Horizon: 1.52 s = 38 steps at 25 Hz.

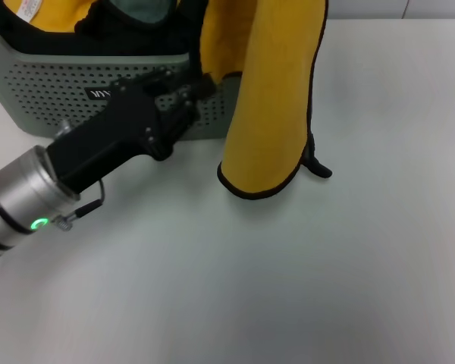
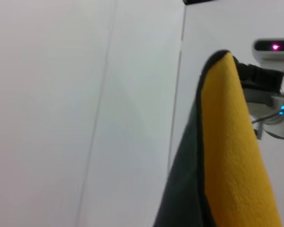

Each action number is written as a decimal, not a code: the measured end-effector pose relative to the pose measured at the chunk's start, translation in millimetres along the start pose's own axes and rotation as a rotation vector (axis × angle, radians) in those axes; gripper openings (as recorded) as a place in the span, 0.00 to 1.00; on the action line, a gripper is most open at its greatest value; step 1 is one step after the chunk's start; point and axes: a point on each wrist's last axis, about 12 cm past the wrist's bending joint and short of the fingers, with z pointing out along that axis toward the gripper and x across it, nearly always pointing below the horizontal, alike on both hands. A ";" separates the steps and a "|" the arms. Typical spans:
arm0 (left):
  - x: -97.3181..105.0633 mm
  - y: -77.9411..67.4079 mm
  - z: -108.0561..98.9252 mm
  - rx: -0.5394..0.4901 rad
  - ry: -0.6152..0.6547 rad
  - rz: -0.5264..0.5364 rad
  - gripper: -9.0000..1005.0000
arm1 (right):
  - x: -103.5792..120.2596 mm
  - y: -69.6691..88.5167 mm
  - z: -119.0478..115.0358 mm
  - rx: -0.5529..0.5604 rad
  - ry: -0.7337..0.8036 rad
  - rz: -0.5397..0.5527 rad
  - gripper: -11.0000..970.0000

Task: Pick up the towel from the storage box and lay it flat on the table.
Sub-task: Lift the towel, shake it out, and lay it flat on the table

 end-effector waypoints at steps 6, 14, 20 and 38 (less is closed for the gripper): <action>0.0 -1.2 -8.9 -0.033 -0.016 0.000 0.20 | -0.6 1.2 1.2 -0.007 -0.003 0.001 0.05; 0.8 -1.6 -5.8 -0.022 -0.011 -0.002 0.19 | -2.5 1.0 5.0 -0.018 -0.004 -0.004 0.06; 2.1 -1.0 -2.7 -0.025 -0.005 0.008 0.18 | -1.5 1.0 6.0 -0.019 -0.007 0.001 0.06; 4.6 -3.7 -3.0 -0.021 -0.002 -0.007 0.14 | 1.8 5.2 3.7 -0.031 -0.011 0.019 0.07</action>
